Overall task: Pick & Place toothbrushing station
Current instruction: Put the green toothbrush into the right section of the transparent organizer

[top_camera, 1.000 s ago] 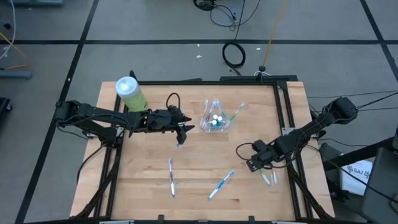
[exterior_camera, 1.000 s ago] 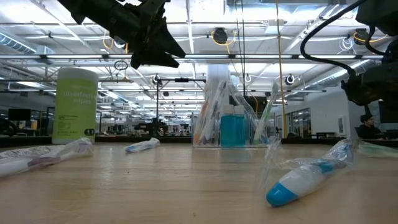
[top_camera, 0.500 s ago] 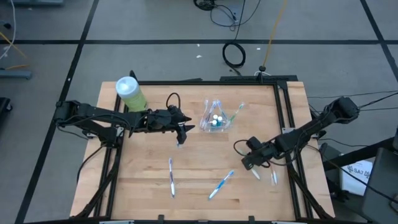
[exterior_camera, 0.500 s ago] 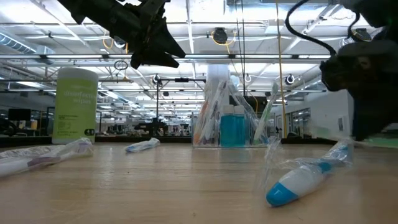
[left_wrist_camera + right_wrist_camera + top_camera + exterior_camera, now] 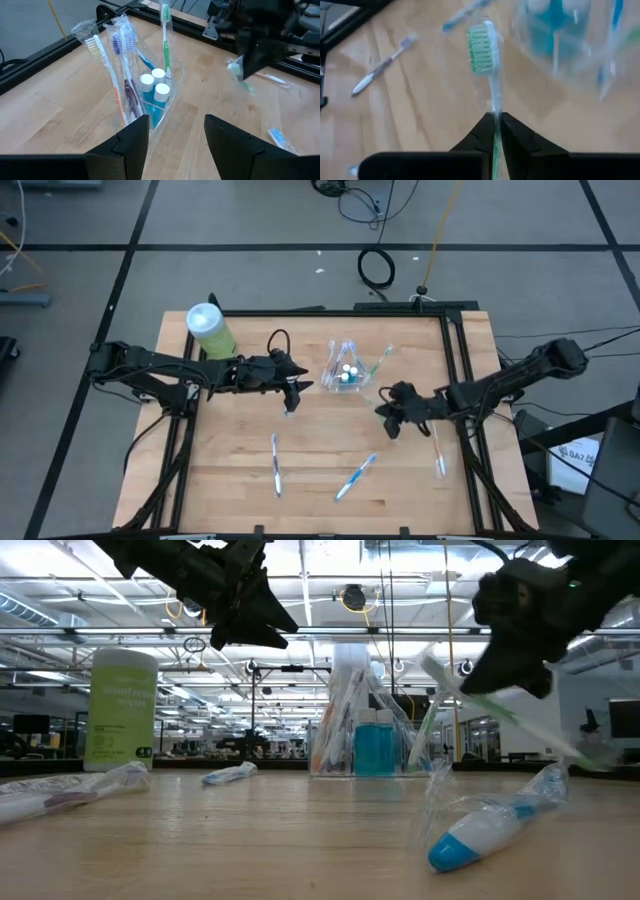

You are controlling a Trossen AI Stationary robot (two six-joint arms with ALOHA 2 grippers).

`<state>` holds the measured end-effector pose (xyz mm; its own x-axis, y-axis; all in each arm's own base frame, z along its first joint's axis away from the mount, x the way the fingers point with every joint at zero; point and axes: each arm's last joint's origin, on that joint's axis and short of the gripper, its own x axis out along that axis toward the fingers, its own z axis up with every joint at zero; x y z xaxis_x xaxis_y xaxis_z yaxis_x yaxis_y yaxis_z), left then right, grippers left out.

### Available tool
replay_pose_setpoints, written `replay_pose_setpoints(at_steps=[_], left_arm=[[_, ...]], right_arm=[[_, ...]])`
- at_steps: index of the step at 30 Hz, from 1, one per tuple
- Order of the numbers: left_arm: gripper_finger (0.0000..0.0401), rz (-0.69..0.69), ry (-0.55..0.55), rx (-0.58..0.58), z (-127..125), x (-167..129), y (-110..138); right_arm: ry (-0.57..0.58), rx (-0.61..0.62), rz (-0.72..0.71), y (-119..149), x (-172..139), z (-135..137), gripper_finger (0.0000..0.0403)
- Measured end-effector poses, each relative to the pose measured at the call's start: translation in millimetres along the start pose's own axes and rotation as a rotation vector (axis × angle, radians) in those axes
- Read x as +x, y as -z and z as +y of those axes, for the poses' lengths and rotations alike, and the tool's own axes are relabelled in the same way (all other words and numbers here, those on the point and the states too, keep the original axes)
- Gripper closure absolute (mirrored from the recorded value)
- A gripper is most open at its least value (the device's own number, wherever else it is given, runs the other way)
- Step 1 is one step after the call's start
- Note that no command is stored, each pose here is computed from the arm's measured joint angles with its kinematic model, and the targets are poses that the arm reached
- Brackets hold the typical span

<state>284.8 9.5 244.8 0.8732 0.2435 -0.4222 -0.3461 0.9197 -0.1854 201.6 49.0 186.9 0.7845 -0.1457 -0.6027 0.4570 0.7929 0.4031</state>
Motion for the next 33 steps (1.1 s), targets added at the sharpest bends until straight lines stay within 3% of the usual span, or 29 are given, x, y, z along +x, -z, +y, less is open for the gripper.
replay_pose_setpoints(at_steps=[9, 15, 23, 28, 33], left_arm=[[0.0206, 0.0, 0.0, 0.0, 0.0, 0.0, 0.0], [0.0205, 0.004, -0.001, 0.0, 0.1, 0.0, 0.4], [0.0206, 0.006, -0.002, 0.002, 0.2, 0.0, 0.6], [0.0205, 0.007, -0.002, 0.004, 0.2, 0.0, 0.7], [0.0205, 0.007, -0.002, 0.005, 0.2, 0.0, 0.7]], right_arm=[[-0.046, -0.254, -0.288, -43.1, 3.3, -3.7, 0.0387], [0.001, -0.399, -0.439, -64.5, 2.0, -9.8, 0.0387], [0.127, -0.454, -0.573, -85.5, -0.5, -23.4, 0.0387], [0.168, -0.416, -0.598, -92.6, -0.5, -32.6, 0.0387], [0.178, -0.349, -0.615, -75.5, 8.6, -51.7, 0.0387]])
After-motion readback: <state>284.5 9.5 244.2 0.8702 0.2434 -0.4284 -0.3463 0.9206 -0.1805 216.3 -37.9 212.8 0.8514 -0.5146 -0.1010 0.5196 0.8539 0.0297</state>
